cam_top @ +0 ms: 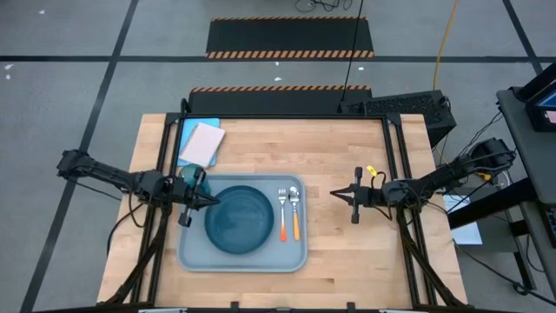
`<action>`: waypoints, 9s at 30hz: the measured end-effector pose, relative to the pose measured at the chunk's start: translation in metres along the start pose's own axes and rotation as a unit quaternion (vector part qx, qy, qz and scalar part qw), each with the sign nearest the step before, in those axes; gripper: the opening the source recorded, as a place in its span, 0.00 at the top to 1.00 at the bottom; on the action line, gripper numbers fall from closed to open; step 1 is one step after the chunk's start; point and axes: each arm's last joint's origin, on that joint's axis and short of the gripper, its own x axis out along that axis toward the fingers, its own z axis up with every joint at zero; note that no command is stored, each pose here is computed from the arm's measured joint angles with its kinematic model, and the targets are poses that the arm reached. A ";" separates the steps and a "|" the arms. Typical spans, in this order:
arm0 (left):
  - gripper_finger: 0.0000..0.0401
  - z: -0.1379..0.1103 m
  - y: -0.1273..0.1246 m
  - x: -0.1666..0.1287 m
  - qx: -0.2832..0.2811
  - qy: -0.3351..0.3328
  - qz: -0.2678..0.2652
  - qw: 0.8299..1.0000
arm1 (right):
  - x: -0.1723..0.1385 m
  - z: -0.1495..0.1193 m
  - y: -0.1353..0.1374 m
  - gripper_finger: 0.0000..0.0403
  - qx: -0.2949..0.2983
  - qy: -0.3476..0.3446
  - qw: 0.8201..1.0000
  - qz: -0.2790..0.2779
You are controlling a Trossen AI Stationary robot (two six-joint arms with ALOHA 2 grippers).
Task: Pick and place plate/cup/fork/spoon on tray
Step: Return to Home Position
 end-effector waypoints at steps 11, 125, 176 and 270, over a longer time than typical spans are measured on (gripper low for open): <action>0.95 -0.001 0.000 -0.006 0.007 0.007 0.000 1.000 | 0.000 0.000 0.000 1.00 0.000 0.000 1.000 0.000; 0.95 -0.004 0.008 -0.022 0.000 0.017 0.071 0.997 | -0.029 0.015 -0.012 1.00 0.069 -0.040 0.996 0.048; 0.95 -0.002 0.009 -0.022 0.001 0.005 0.072 0.997 | -0.055 0.013 -0.040 1.00 0.067 -0.080 0.994 0.038; 0.95 -0.002 0.009 -0.022 0.002 0.006 0.072 0.997 | -0.054 0.010 -0.044 1.00 0.080 -0.069 0.994 0.026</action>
